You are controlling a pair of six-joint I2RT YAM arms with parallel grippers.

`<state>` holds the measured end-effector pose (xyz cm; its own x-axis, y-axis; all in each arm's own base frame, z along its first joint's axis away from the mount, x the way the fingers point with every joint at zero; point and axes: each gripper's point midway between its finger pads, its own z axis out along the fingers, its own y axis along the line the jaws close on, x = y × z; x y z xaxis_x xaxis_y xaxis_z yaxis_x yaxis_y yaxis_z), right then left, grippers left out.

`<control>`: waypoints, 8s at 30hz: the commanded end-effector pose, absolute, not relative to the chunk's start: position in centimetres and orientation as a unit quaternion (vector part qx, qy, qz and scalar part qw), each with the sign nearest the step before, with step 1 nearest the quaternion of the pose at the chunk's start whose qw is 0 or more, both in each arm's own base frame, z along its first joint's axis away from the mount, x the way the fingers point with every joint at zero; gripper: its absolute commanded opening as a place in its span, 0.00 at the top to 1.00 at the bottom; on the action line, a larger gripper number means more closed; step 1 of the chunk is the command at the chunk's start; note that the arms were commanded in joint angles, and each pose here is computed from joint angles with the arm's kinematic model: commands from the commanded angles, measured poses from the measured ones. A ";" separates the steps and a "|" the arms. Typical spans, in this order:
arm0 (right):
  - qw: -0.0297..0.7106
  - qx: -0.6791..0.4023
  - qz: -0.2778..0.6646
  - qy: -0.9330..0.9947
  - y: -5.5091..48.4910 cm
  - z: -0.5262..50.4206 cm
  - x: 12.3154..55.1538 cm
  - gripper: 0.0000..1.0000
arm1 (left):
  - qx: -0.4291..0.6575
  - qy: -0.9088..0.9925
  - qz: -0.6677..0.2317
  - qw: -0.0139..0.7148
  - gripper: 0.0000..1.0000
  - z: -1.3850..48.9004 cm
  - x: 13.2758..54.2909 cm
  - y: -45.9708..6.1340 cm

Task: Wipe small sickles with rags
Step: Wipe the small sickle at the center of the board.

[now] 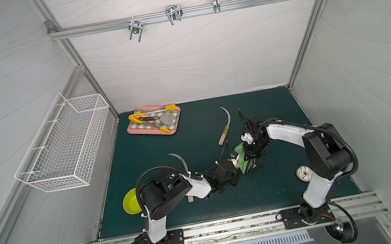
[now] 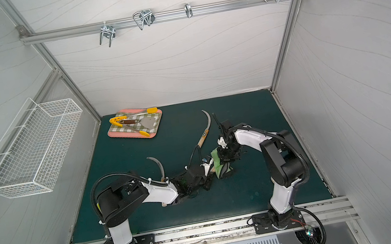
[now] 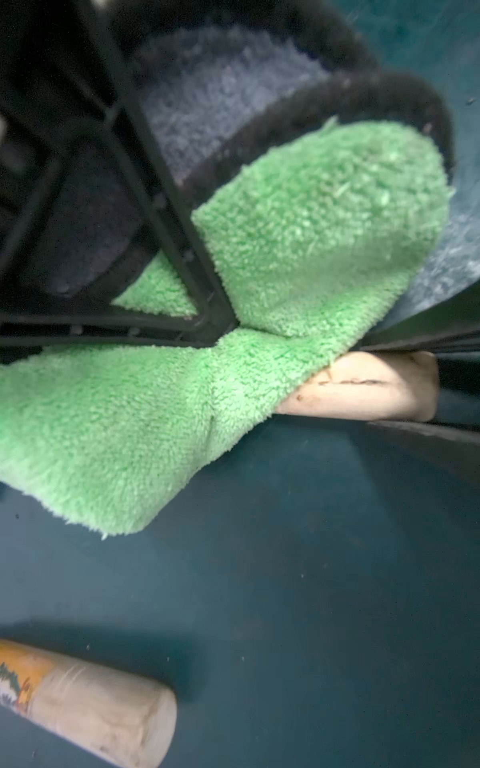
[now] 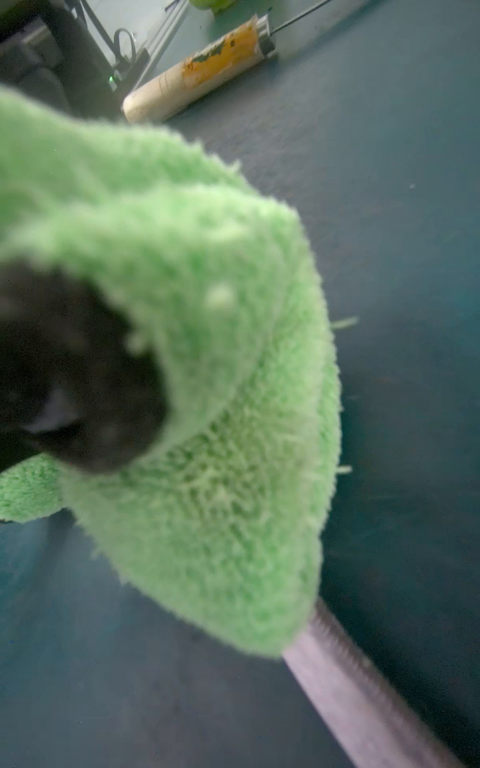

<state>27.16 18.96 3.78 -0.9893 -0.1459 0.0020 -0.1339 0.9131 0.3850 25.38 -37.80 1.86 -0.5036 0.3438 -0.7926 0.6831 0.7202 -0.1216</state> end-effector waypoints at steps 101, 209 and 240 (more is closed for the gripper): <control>-0.231 -0.027 -0.222 -0.947 10.4 16.6 32.8 0.85 | 0.319 0.878 -0.172 0.312 0.51 4.7 26.1 -40.0; -0.074 0.038 -0.077 -0.994 14.1 9.7 40.7 0.90 | 0.287 0.910 -0.157 0.255 1.00 -2.5 24.6 -38.4; 0.095 0.045 -0.062 -0.993 14.8 -0.2 23.9 0.89 | 0.278 0.910 -0.144 0.271 1.00 -2.4 25.2 -37.8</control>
